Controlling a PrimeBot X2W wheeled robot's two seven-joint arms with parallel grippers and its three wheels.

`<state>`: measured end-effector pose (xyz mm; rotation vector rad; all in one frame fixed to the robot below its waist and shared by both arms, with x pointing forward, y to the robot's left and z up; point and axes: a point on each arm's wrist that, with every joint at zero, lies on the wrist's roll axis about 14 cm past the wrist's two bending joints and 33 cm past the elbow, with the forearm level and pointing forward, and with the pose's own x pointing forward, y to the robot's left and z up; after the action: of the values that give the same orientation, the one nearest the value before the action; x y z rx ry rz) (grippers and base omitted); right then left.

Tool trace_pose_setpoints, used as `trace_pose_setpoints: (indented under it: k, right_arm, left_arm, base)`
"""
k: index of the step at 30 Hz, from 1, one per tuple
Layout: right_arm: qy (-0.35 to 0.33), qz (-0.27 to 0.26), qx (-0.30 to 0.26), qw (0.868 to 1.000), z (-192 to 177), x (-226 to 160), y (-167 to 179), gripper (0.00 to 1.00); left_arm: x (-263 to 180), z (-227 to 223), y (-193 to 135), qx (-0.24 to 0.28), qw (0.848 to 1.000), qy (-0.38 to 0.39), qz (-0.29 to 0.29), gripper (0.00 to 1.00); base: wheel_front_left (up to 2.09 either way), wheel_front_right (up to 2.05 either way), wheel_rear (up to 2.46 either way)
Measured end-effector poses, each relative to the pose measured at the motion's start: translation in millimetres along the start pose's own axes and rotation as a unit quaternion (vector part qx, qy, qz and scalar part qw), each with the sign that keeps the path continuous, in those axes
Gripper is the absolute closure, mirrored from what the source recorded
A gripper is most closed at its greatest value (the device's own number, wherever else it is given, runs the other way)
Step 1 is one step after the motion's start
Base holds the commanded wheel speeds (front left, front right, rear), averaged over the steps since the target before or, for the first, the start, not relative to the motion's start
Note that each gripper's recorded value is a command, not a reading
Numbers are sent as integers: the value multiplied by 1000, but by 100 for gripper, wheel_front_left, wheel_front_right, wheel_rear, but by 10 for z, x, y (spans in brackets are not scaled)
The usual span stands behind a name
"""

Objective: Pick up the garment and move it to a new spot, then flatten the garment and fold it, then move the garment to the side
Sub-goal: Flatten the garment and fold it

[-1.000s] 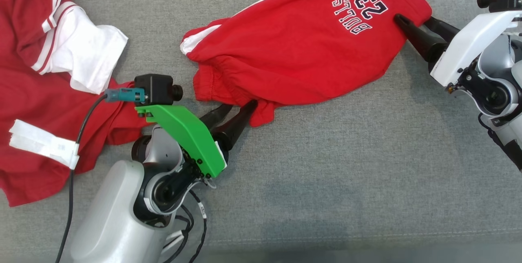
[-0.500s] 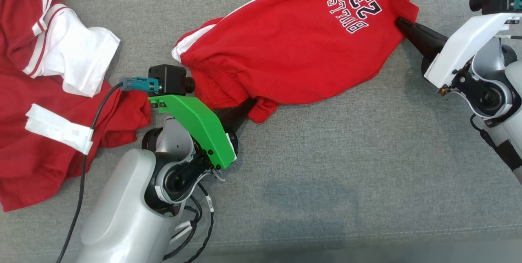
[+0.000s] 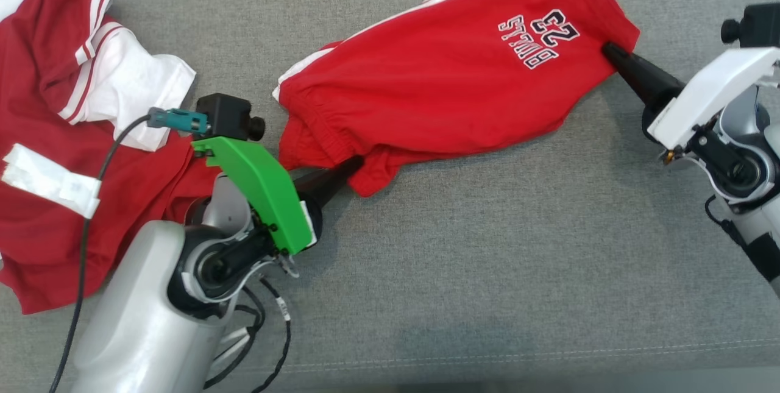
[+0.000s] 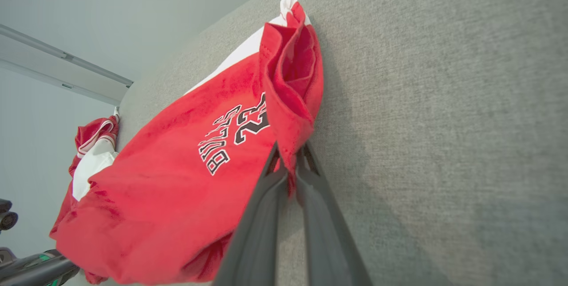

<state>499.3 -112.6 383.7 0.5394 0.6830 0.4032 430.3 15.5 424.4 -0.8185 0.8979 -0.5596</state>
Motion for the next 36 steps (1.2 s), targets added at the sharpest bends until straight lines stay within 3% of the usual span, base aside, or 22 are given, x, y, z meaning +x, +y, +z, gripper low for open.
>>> trace_pose_setpoints:
  k: [7, 19, 24, 28, 29, 30, 31, 32, 33, 36]
  right_arm:
    - [-23, 12, 62, 998, -184, -208, 106, 100]
    - [-80, 0, 173, 982, -579, -655, 171, 100]
    - [-92, -14, 182, 979, -671, -809, 143, 100]
    - [-80, -34, 144, 986, -748, -931, 51, 100]
    - [-76, -36, 130, 988, -757, -943, 41, 98]
    - [-72, -37, 120, 989, -763, -948, 42, 65]
    - [-69, -36, 110, 991, -768, -949, 53, 24]
    - [-67, -40, 103, 992, -768, -951, 45, 0]
    - [-65, -44, 97, 992, -768, -955, 34, 0]
    - [-59, -48, 74, 994, -750, -973, 23, 0]
  left_arm:
    - [-195, -6, 55, -10, 1000, 18, -4, 100]
    - [-298, -296, 232, 23, 994, 104, 12, 100]
    - [-319, -279, 304, 37, 993, 108, 24, 100]
    - [-315, -312, 226, 65, 992, 108, 19, 100]
    - [-320, -316, 222, 74, 991, 105, 22, 100]
    - [-330, -317, 222, 81, 991, 102, 23, 98]
    - [-341, -310, 225, 84, 991, 96, 26, 44]
    - [-356, -312, 230, 86, 992, 92, 28, 23]
    - [-376, -332, 242, 87, 991, 93, 32, 4]
    - [-427, -389, 266, 101, 990, 87, 42, 0]
  base:
    - [0, 0, 0]
    - [0, 0, 0]
    - [0, 0, 0]
    - [0, 0, 0]
    - [0, 0, 0]
    - [0, 0, 0]
    - [0, 0, 0]
    - [0, 0, 0]
    - [0, 0, 0]
    - [0, 0, 0]
